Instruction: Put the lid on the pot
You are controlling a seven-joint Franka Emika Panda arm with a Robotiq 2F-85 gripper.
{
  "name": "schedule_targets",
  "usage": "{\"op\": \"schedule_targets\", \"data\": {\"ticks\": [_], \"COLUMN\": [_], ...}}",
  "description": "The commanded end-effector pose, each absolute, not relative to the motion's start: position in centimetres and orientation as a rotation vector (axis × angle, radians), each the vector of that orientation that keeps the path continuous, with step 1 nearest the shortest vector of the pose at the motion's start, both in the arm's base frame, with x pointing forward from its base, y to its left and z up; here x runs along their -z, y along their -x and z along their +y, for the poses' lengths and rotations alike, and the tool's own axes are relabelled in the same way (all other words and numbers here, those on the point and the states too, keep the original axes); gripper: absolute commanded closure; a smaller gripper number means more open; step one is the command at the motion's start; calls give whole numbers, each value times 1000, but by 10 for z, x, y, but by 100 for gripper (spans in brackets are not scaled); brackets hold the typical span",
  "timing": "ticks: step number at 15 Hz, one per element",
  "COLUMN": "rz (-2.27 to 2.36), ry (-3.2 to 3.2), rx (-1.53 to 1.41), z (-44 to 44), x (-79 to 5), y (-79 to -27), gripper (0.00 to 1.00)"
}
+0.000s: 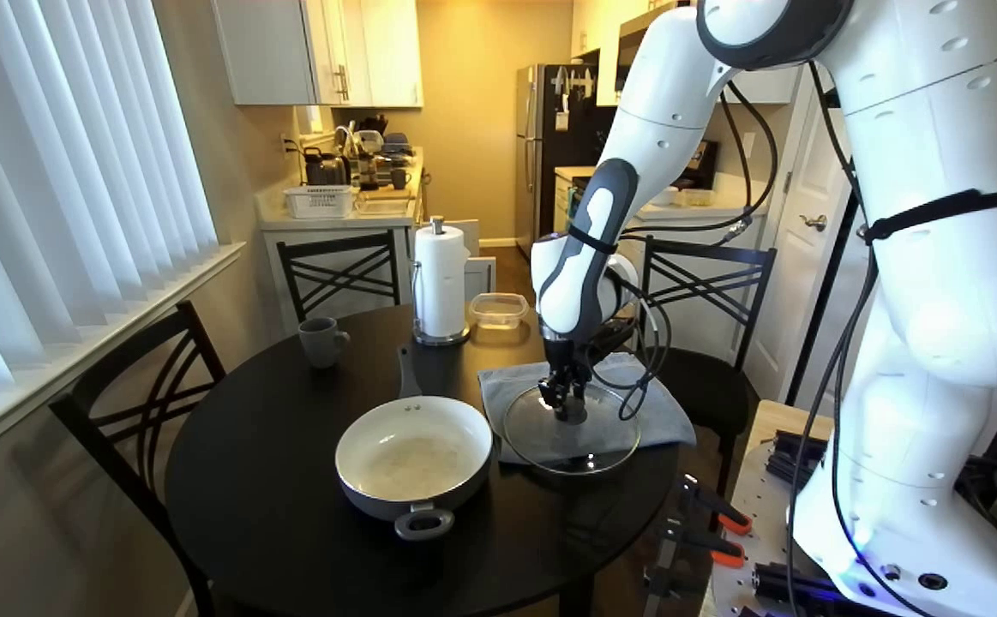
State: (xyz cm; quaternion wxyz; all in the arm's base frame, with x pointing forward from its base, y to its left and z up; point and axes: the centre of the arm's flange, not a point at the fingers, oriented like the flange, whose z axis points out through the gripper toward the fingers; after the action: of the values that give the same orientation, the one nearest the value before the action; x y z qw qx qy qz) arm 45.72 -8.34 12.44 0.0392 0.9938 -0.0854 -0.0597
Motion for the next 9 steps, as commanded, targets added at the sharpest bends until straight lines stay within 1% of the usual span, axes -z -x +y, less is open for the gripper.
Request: {"op": "schedule_targets", "data": {"ticks": [1,9], "rz": [-279,-242], "ry": [-3005,-2995], "rx": [168,249], "z": [-68,-76], "x": [-165,-205], "y": [-437,-445], "gripper": [67,67]}}
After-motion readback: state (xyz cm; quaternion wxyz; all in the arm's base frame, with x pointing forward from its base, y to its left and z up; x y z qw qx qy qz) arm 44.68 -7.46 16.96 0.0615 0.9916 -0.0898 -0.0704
